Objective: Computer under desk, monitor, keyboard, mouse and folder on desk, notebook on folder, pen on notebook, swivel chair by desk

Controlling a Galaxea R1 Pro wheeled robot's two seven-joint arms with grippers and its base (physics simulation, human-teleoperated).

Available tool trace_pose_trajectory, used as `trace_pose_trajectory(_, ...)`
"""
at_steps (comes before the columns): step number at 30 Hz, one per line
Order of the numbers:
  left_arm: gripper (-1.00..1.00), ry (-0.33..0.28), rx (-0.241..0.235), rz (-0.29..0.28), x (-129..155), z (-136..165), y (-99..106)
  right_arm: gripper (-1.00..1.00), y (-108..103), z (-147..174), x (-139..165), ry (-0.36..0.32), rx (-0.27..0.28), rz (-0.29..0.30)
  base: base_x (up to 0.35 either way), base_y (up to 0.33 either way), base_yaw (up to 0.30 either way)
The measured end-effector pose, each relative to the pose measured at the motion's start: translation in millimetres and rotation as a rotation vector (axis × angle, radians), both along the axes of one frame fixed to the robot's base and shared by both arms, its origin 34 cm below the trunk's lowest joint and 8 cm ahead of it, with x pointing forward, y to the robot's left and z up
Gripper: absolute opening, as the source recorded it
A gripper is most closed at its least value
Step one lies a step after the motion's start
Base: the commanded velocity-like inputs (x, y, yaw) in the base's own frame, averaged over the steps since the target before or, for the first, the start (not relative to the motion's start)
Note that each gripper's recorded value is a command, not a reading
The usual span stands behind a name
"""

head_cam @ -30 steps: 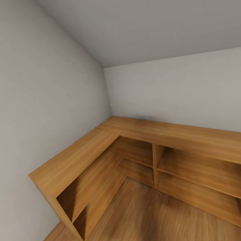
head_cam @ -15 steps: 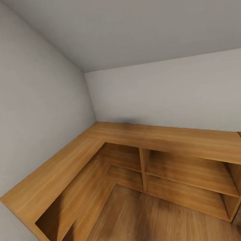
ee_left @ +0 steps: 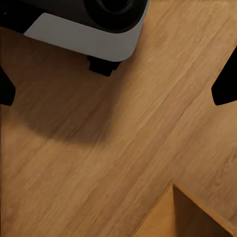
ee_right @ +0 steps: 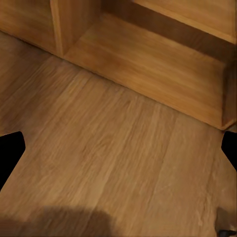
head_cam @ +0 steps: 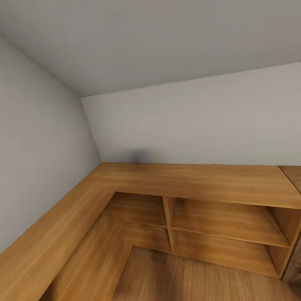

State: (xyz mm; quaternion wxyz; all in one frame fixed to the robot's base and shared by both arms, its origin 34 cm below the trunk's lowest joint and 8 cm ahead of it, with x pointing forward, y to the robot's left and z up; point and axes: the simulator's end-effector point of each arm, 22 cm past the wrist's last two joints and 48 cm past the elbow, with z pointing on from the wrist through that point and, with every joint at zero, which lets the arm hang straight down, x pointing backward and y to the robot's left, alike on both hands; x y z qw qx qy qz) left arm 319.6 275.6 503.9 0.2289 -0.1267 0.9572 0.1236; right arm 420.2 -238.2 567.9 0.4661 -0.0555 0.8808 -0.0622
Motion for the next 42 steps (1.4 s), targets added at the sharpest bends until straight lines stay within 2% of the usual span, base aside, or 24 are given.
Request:
trace_pose_trajectory(23,1.00,-0.001,0.001,0.001,0.5,0.1,1.0,1.00,-0.8,-0.3,0.3,0.001,0.001,-0.013,0.029,0.016,-0.263)
trace_pose_trajectory(42,1.00,0.021,0.001,0.002,-7.6,-4.0,1.1,1.00,-1.7,-6.8,-6.2,0.026,0.002,-0.025,-0.142,0.126,-0.156)
